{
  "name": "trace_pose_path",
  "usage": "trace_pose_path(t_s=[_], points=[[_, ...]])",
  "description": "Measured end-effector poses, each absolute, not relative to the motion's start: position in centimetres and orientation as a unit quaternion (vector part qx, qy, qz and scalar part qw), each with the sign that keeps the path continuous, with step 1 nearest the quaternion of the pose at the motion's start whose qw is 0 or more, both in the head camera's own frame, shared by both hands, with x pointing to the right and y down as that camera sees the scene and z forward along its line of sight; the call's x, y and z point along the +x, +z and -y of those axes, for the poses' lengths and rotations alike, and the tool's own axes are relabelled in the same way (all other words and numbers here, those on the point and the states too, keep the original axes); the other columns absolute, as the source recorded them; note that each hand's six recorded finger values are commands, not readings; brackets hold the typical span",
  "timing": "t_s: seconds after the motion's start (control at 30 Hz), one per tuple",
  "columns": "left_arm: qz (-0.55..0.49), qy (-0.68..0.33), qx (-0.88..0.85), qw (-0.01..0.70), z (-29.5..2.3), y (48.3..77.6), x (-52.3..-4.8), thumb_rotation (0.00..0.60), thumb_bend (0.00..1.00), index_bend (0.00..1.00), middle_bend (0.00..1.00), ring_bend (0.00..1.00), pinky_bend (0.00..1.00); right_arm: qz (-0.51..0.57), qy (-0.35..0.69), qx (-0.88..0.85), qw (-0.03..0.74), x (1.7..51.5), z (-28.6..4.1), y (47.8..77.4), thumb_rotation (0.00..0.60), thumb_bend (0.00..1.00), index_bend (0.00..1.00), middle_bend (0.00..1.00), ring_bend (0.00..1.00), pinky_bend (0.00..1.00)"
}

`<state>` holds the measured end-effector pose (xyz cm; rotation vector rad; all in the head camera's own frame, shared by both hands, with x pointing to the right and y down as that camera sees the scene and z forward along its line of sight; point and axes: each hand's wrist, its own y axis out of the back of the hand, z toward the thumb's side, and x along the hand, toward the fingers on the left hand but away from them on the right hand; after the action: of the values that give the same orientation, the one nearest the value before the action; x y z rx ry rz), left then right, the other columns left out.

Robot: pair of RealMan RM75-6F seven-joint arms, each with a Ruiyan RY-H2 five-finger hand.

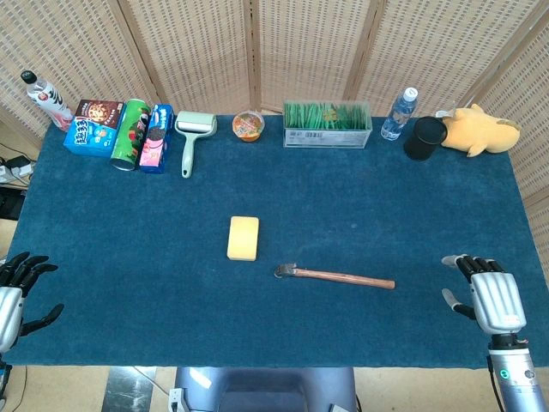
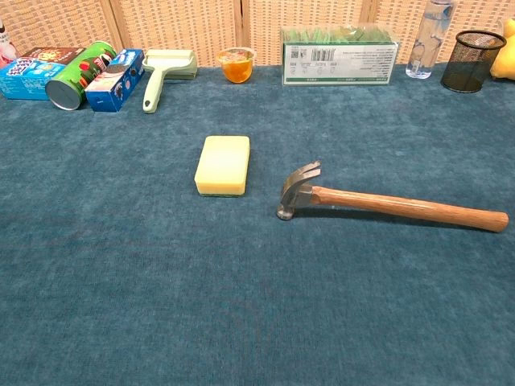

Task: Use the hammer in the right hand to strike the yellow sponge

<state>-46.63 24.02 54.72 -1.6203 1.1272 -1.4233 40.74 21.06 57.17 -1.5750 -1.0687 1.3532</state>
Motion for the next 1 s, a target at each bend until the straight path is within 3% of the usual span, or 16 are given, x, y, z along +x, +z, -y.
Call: trace_pose_path(t_s=[0.8,1.0], points=[[-0.436,-0.54,-0.623,0.36,-23.7,53.7,-46.4,0.6,0.24,0.28,0.21,0.11,0.14,0.431,0.522,-0.63,0.381,40.8,-21.1,57.0,0.6,0.29,0.36,0.43,0.43,0.38],[-0.434,-0.536,-0.627,0.361,-23.5,53.7,-46.2,0.6,0.24,0.28,0.21,0.11,0.14,0.429,0.504,-0.654,0.366,39.6,-20.6,57.4,0.6,0.29,0.36,0.46,0.51,0.52]])
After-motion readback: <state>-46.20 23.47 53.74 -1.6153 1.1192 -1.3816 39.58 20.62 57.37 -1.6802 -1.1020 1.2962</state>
